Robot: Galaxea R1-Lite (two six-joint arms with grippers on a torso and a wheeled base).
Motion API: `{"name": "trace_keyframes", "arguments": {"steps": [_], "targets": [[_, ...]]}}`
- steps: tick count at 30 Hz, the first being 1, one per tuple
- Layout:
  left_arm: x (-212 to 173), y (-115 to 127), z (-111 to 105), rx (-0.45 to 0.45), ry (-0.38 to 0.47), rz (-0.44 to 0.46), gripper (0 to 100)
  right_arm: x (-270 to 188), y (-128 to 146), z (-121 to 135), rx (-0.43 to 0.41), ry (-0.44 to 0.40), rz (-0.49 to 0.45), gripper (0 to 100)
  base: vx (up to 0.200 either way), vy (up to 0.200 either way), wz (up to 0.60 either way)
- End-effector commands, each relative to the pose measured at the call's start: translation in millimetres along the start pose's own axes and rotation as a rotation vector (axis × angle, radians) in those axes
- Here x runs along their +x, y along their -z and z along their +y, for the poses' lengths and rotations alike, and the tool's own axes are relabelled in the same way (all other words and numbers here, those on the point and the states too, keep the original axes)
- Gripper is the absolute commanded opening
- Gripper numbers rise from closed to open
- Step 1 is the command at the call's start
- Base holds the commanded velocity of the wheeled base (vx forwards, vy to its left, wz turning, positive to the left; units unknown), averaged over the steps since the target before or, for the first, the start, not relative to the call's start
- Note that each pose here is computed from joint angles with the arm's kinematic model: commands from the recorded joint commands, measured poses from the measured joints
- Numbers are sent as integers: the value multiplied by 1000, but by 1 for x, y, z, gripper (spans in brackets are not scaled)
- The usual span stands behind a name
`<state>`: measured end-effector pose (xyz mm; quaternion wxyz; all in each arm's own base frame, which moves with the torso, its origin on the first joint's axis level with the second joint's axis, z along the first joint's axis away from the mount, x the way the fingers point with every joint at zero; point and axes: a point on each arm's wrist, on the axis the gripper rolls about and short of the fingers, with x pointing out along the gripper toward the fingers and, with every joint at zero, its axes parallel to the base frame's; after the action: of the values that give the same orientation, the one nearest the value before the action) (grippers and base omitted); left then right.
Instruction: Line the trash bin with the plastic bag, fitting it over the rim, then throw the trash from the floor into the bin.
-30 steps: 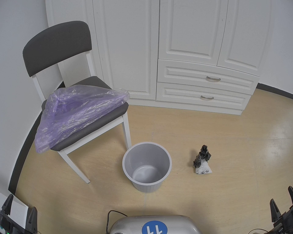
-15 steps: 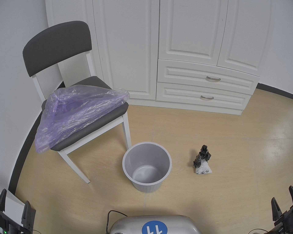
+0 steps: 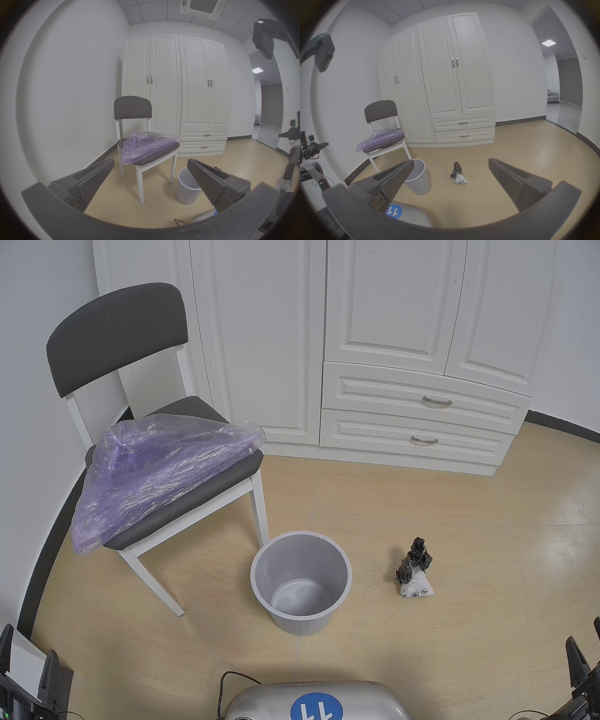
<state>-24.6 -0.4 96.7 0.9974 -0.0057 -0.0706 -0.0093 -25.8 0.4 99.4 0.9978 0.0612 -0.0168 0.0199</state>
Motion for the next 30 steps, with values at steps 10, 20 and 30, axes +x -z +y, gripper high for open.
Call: {"name": "trace_keyframes", "arguments": {"steps": [10, 20, 30], "targets": [[58, -67, 2, 78, -58, 272, 100, 97, -95, 11, -1, -30, -3, 100, 0, 0, 0], [94, -70, 6, 308, -117, 379, 100, 144, -109, 14, 0, -38, 36, 100, 0, 0, 0], [164, -52, 35, 333, -239, 489, 100, 183, -90, 20, 1, -24, 87, 100, 0, 0, 0]]}}
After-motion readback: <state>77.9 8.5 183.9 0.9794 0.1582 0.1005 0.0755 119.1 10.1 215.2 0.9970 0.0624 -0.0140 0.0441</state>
